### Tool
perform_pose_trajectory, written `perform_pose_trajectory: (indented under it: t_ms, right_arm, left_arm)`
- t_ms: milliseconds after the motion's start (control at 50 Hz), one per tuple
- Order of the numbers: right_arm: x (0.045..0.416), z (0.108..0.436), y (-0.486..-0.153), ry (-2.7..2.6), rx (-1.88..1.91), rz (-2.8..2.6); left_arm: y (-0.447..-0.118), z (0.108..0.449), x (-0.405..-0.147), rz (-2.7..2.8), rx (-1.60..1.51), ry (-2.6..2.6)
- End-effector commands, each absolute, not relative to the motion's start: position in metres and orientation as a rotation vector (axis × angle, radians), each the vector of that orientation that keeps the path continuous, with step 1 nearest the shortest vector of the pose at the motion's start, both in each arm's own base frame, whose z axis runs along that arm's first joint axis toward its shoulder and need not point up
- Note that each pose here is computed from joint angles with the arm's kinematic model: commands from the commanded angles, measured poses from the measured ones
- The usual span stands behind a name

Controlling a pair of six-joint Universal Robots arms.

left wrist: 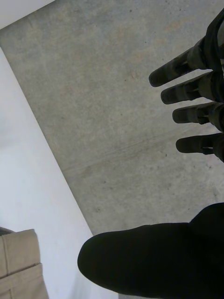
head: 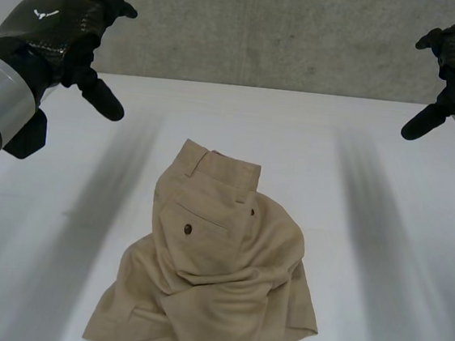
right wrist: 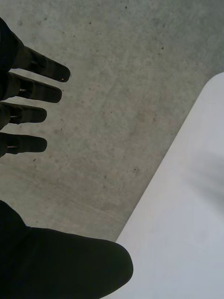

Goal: Fold the shorts.

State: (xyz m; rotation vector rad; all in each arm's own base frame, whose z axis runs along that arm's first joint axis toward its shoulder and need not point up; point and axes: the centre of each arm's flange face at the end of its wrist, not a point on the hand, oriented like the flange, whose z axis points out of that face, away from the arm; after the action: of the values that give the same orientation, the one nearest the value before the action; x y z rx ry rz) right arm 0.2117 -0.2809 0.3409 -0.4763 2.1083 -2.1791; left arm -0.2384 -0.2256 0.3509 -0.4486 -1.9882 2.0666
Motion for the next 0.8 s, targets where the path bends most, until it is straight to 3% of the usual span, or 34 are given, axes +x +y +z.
perform_pose_trajectory:
  t_ms: [20, 280, 420, 480, 560, 640, 800]
  right_arm:
    - [0.211, 0.337, -0.281, 2.132, -0.479, -2.163]
    - [0.218, 0.326, -0.278, 2.135, -0.602, -2.122]
    - [0.236, 0.281, -0.259, 2.047, -1.553, -2.117]
    - [0.269, 0.273, -0.227, 1.733, -1.845, -2.082]
    - [0.299, 0.276, -0.196, 1.445, -1.899, -2.036]
    - [0.311, 0.273, -0.196, 1.329, -1.904, -1.998]
    - [0.346, 0.239, -0.191, 1.181, -1.940, -1.951]
  left_arm:
    - [-0.226, 0.360, -0.240, 2.090, -0.430, -1.951]
    - [-0.226, 0.341, -0.235, 2.054, -0.428, -2.021]
    - [-0.222, 0.287, -0.220, 1.938, -0.398, -2.224]
    - [-0.216, 0.264, -0.217, 1.868, -0.401, -2.303]
    - [-0.206, 0.232, -0.213, 1.750, -0.356, -2.384]
    - [-0.201, 0.193, -0.210, 1.560, -0.238, -2.491]
    - [-0.203, 0.174, -0.209, 1.467, -0.180, -2.548]
